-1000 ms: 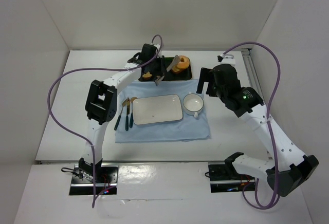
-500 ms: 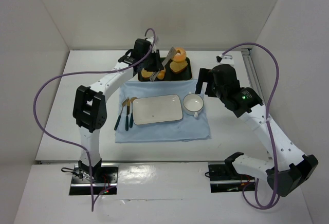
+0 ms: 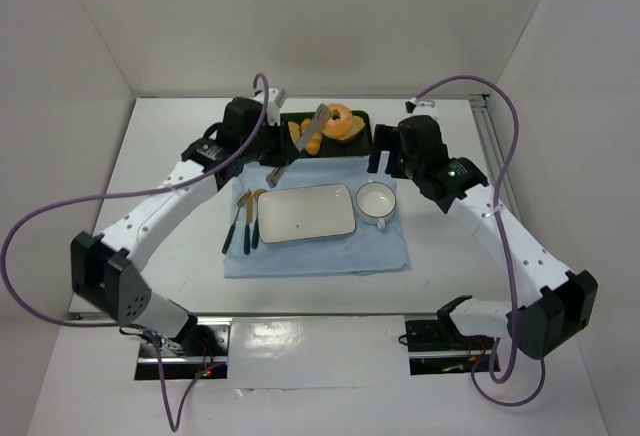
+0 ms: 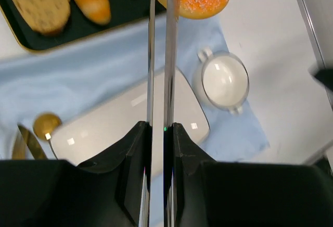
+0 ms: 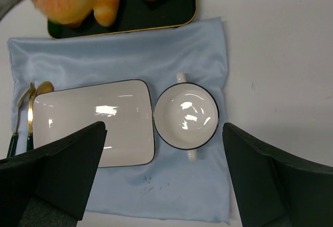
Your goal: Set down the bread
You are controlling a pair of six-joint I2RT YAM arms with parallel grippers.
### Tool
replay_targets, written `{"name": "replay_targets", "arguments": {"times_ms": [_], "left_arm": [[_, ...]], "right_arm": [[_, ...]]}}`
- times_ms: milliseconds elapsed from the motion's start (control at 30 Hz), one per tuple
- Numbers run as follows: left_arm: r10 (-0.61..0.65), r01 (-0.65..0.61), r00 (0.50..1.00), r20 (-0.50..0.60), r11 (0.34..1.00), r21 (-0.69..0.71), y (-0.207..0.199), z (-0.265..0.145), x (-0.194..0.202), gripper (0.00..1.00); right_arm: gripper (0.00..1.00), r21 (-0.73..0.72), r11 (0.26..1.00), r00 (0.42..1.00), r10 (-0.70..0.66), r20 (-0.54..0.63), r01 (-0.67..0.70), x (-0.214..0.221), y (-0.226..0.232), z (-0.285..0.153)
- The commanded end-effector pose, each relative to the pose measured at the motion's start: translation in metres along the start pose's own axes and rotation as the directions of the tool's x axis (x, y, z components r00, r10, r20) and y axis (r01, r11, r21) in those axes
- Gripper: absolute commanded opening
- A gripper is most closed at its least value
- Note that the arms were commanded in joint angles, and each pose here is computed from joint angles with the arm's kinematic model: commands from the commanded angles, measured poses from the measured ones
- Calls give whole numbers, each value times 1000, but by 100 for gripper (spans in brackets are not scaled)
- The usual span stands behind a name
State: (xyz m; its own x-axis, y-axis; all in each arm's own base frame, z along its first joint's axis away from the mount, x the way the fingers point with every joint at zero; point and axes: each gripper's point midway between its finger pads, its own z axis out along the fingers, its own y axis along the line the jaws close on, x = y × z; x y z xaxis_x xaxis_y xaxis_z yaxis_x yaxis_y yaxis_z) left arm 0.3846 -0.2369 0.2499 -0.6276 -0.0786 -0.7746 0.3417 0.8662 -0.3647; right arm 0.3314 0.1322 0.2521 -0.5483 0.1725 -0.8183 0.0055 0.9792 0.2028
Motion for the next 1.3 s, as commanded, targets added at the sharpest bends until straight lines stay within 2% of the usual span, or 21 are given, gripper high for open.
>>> {"name": "replay_targets", "arguments": {"times_ms": [0, 100, 133, 300, 500, 633, 933, 1267], "left_arm": [[34, -34, 999, -23, 999, 10, -16, -43, 27, 14], [29, -28, 999, -42, 1000, 12, -24, -74, 54, 14], [32, -31, 996, -81, 999, 13, -27, -82, 70, 14], [1, -10, 992, -128, 998, -69, -11, -113, 110, 14], [-15, -14, 984, -178, 987, -159, 15, -120, 148, 14], [-21, -29, 970, -243, 979, -200, 27, -110, 175, 14], [-22, -26, 969, -247, 981, -191, 25, -81, 179, 14], [-25, -23, 962, -270, 985, -174, 22, -83, 184, 15]], "right_arm": [[100, -62, 998, 994, 29, 104, -22, -37, 18, 9], [100, -88, 996, 995, 29, 98, -21, -39, 28, 22], [100, -84, 996, 996, 27, 90, -19, -37, 28, 25], [100, -116, 992, 992, 61, 113, -48, -47, 35, 31], [100, -114, 992, 992, 60, 109, -48, -53, 39, 35], [100, -115, 993, 992, 53, 116, -40, -58, 40, 32], [100, -110, 993, 990, 56, 126, -42, -62, 37, 20], [100, -104, 994, 993, 50, 110, -38, -55, 34, 20]]}}
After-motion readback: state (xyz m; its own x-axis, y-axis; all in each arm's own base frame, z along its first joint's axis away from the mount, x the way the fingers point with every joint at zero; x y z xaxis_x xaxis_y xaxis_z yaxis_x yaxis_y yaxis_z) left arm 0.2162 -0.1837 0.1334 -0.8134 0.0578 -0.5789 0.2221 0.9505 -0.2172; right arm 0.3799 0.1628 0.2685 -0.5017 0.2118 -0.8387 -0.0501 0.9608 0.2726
